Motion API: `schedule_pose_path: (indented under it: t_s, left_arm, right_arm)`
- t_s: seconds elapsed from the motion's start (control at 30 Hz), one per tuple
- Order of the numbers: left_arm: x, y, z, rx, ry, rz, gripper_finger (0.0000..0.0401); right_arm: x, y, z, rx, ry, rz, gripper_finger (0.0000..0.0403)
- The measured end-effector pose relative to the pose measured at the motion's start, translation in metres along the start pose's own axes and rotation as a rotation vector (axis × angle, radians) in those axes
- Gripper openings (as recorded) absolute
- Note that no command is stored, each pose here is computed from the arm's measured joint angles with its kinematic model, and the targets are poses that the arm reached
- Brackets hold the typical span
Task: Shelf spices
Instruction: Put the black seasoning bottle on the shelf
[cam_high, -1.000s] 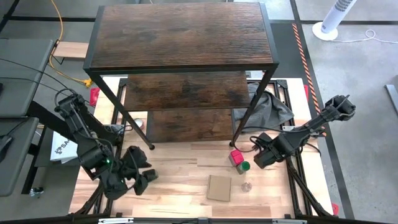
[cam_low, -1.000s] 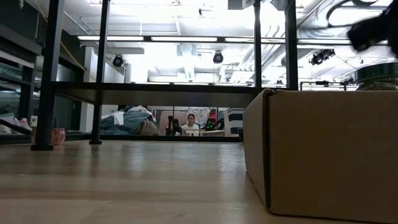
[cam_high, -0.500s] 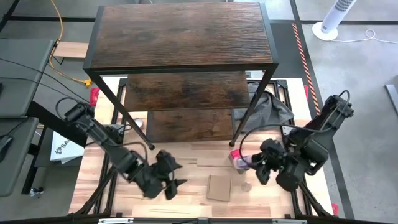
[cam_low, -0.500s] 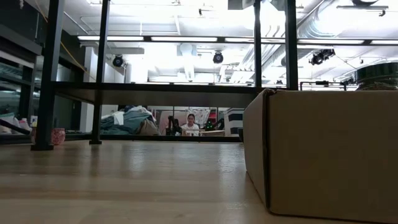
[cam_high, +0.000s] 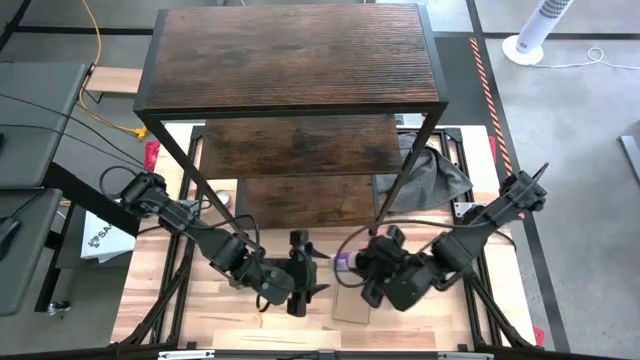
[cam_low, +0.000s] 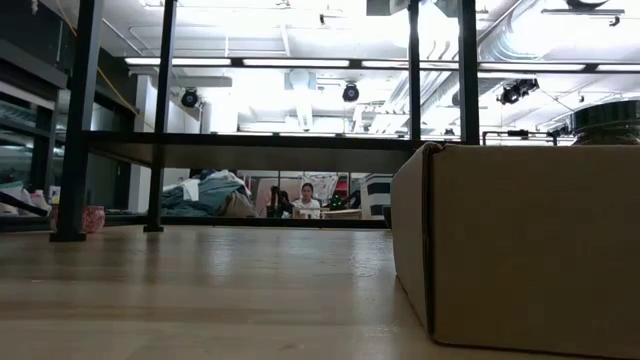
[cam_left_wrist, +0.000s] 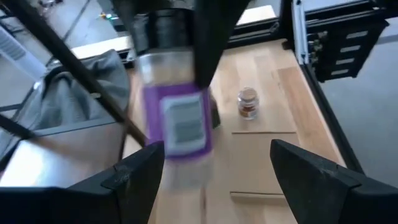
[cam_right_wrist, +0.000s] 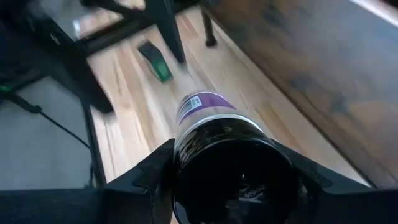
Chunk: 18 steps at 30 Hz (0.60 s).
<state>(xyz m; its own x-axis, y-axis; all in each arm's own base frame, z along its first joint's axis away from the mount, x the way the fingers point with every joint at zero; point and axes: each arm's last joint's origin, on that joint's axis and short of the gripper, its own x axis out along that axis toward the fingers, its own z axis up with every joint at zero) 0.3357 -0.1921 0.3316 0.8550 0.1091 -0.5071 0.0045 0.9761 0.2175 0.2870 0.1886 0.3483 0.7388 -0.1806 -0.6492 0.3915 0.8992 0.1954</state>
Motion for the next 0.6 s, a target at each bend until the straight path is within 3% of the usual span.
schedule_pose_path:
  t_s: [0.13, 0.37, 0.6]
  left_arm:
    - [0.006, -0.003, 0.000, -0.011, 0.008, 0.001, 0.0291]
    - [0.007, 0.001, 0.000, -0.143, -0.009, 0.098, 0.0291]
    - [0.010, 0.001, -0.001, -0.155, 0.016, 0.022, 0.0291]
  right_arm:
    - [0.004, 0.004, 0.009, -0.021, -0.014, 0.070, 0.0195]
    - [0.001, 0.006, 0.013, 0.001, -0.027, 0.107, 0.0195]
    - [0.000, 0.013, 0.021, -0.024, -0.091, 0.184, 0.0195]
